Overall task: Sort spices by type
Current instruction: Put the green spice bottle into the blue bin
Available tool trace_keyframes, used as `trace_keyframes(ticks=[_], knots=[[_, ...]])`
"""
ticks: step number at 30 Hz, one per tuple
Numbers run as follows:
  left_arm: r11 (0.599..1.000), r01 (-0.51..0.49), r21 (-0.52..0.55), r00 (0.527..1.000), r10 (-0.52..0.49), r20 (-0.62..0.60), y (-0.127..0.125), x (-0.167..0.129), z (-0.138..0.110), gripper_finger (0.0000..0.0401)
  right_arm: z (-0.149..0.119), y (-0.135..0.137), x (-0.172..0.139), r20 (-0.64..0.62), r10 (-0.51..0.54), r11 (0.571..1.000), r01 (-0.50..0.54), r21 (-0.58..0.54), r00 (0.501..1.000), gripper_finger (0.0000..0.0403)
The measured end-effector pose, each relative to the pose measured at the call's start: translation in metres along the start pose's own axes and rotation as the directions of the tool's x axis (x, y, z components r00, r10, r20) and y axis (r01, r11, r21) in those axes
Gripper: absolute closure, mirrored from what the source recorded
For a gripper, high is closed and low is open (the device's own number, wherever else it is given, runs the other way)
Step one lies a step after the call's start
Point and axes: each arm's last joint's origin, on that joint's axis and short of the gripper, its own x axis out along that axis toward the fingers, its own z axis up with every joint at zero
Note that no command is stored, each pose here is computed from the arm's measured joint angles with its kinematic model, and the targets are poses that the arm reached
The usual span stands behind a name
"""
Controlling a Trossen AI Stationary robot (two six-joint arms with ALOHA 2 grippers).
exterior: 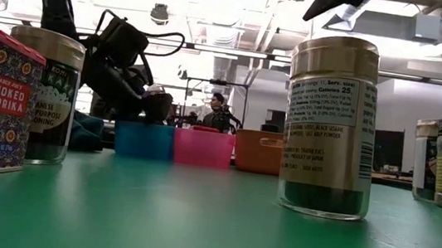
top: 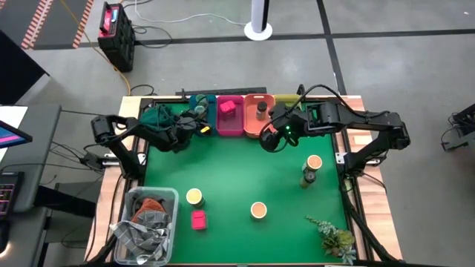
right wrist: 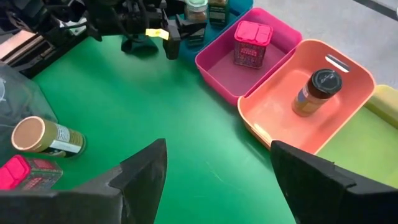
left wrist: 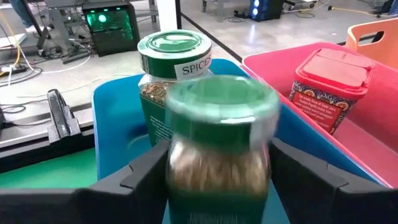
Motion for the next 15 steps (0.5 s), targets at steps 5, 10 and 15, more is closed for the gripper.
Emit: trace_keyframes(ticks=[5, 10, 15], knots=[[1.0, 0.015, 0.004, 1.0, -0.015, 0.02, 0.001, -0.005, 0.01, 0.0154, 0.0, 0.0, 0.0, -0.005, -0.002, 1.0, 0.002, 0.004, 1.0, 0.0093], [0.999, 0.025, 0.027, 1.0, -0.025, 0.018, 0.002, -0.016, 0.023, 0.0154, 0.0, 0.0, 0.0, -0.005, 0.0, 1.0, 0.0, 0.005, 1.0, 0.0093], [0.998, 0.054, 0.023, 0.997, -0.055, 0.052, 0.004, -0.034, 0.044, 0.0154, 0.0, -0.001, 0.0, -0.004, -0.002, 1.0, 0.002, -0.007, 1.0, 0.0093]])
